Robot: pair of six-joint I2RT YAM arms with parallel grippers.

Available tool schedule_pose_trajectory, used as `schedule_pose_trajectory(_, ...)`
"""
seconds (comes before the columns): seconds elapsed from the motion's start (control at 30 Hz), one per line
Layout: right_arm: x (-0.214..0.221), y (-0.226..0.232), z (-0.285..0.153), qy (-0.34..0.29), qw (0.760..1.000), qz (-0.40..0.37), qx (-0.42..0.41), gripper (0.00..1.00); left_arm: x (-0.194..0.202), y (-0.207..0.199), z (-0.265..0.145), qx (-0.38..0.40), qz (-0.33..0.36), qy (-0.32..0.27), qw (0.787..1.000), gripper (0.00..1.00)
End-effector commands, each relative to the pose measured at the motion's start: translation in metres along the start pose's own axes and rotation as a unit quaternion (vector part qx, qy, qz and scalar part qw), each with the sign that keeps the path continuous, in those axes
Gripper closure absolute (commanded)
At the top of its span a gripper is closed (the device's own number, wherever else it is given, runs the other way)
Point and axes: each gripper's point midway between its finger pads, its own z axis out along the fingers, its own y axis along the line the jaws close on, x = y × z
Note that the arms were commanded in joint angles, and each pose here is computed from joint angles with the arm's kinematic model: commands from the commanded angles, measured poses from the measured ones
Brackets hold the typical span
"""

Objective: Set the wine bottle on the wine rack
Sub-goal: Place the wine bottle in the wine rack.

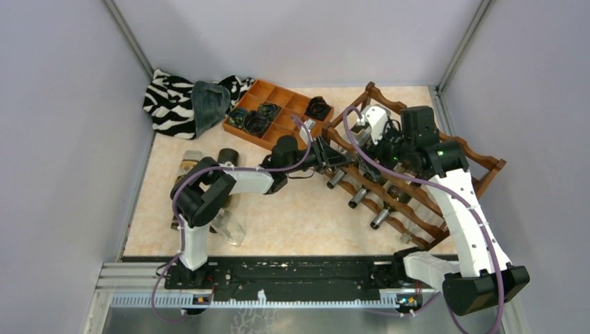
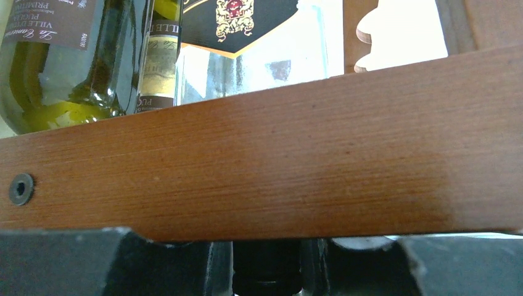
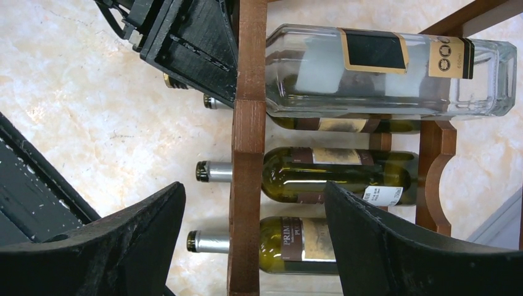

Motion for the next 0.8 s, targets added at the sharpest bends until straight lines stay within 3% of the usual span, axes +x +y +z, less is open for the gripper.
schedule_pose_trajectory(0.0,-0.0165,-0.0051,-0.0059,-0.034,0.999,-0.006,0.011,0.19,-0.0351,-0.0602,0.0117,0.093,0.050,-0.059,0.993,1.00)
schedule_pose_trajectory(0.23,-0.0159,-0.0058,-0.0048,-0.034,0.999,-0.006,0.013,0.19,-0.0355,-0.0563,0.0157,0.076,0.046,-0.062,0.994,0.95)
schedule_pose_trajectory(0.77,-0.0162,-0.0062,-0.0052,-0.036,0.999,-0.004,0.014,0.18,-0.0342,-0.0598,0.0202,0.060,0.048,-0.051,0.996,0.58)
